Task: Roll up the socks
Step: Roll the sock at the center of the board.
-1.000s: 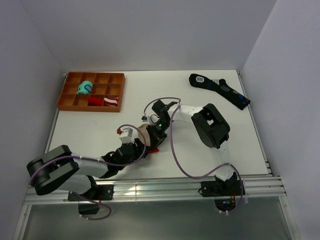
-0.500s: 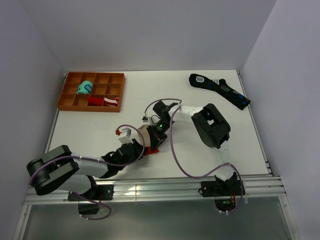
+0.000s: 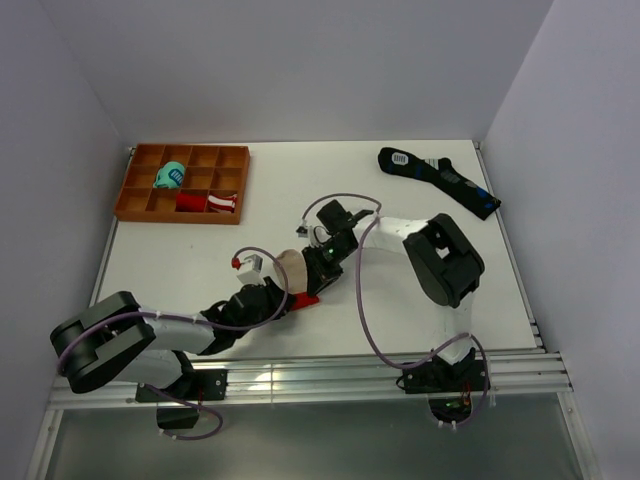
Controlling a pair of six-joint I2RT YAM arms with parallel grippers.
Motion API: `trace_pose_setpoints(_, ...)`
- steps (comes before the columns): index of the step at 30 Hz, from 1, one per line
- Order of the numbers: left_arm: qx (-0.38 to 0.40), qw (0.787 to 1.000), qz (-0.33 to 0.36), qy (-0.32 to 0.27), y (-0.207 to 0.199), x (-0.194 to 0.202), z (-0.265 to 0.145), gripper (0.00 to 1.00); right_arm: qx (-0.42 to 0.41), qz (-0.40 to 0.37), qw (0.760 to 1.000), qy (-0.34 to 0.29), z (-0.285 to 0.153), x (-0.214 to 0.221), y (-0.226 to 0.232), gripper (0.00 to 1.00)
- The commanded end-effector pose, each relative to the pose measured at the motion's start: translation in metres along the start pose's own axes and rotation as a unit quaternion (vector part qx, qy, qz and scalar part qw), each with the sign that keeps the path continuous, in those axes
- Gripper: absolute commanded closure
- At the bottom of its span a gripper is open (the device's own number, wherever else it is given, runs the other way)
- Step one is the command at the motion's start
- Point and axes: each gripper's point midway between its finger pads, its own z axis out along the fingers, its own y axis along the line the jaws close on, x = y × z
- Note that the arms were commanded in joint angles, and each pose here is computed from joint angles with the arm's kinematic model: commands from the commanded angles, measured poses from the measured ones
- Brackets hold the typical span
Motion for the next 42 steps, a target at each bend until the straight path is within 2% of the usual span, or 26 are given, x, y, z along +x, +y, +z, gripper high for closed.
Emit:
trace_pose_setpoints(1, -0.039, 0.999, 0.012, 0.032, 0.023, 0.013, -0.005, 0.99, 0.086, 0.015, 0.992, -0.087, -0.027, -0.027, -0.031, 0.77)
trace_pose_setpoints(5, -0.044, 0.998, 0.010, 0.040, 0.026, 0.016, -0.005, 0.99, 0.098, 0.017, 0.986, -0.133, -0.041, -0.038, -0.031, 0.76)
trace_pose_setpoints(10, -0.043, 0.998, 0.000, 0.047, 0.031, 0.018, -0.007, 0.99, 0.085, 0.018, 0.986, -0.143, -0.039, -0.029, -0.028, 0.72)
trace_pose_setpoints(14, -0.040, 0.997, -0.003, 0.061, 0.029, 0.018, -0.005, 0.99, 0.050, -0.020, 0.980, -0.192, -0.045, -0.036, -0.011, 0.71)
trace_pose_setpoints(16, -0.043, 0.996, -0.003, 0.075, 0.030, 0.021, -0.006, 0.99, 0.047, -0.035, 0.975, -0.213, -0.046, -0.026, -0.008, 0.66)
trace_pose_setpoints(21, -0.047, 0.992, -0.016, 0.114, 0.030, 0.025, -0.004, 0.99, 0.021, -0.095, 0.949, -0.300, -0.059, -0.037, 0.013, 0.62)
trace_pose_setpoints(26, -0.058, 0.980, -0.027, 0.186, 0.034, 0.033, 0.002, 0.99, 0.021, -0.149, 0.918, -0.367, -0.068, -0.043, 0.029, 0.60)
trace_pose_setpoints(28, -0.071, 0.976, -0.028, 0.205, 0.038, 0.036, 0.001, 1.00, 0.020, -0.165, 0.915, -0.368, -0.060, -0.039, 0.034, 0.59)
trace_pose_setpoints(36, -0.102, 0.971, -0.031, 0.215, 0.039, 0.027, -0.002, 1.00, 0.045, -0.171, 0.896, -0.408, -0.054, -0.037, 0.024, 0.58)
trace_pose_setpoints(42, -0.105, 0.967, -0.039, 0.228, 0.039, 0.025, -0.005, 1.00, 0.029, -0.187, 0.885, -0.426, -0.050, -0.029, 0.025, 0.56)
